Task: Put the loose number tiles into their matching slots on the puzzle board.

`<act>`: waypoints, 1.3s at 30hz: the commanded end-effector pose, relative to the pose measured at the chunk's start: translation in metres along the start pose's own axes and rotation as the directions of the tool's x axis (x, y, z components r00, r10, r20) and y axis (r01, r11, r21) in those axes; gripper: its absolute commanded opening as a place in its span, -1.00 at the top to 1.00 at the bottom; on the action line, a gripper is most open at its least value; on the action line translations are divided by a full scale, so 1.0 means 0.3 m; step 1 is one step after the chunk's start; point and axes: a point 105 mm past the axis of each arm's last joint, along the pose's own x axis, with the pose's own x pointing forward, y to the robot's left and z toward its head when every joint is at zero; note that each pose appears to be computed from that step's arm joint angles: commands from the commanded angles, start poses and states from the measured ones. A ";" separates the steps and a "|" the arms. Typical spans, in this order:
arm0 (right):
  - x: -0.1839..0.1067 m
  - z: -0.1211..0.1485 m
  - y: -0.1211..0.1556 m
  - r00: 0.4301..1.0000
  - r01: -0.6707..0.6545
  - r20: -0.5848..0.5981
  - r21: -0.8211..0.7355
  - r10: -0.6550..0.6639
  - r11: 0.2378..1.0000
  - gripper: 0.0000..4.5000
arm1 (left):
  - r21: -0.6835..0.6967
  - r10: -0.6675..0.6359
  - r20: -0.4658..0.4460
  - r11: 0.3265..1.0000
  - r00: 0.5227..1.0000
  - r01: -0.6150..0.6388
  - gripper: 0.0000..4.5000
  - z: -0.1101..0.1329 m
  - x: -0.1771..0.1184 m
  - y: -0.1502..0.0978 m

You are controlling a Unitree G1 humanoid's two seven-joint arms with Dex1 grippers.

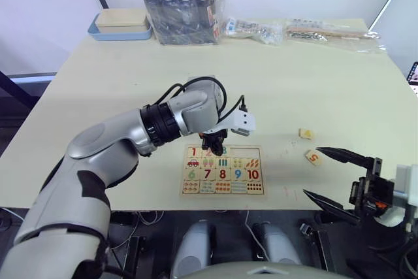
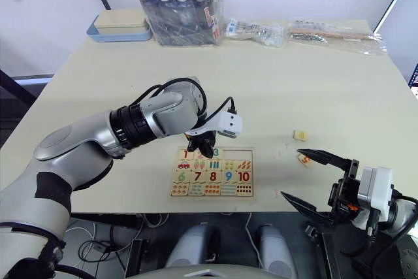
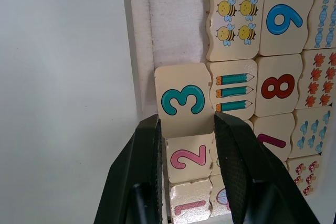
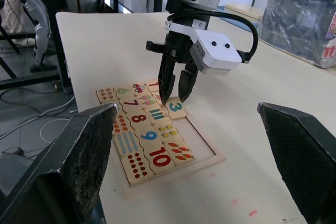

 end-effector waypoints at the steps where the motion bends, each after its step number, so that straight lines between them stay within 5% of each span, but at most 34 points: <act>1: 0.012 0.031 0.013 1.000 -0.012 0.025 -0.034 0.013 0.999 -1.00 | 0.002 0.010 0.021 1.000 1.000 -0.010 0.58 0.010 -0.007 -0.003; 39: 0.013 0.027 0.017 1.000 -0.016 0.023 -0.026 0.017 1.000 -1.00 | 0.007 0.000 0.029 1.000 1.000 0.000 0.58 0.000 -0.002 -0.022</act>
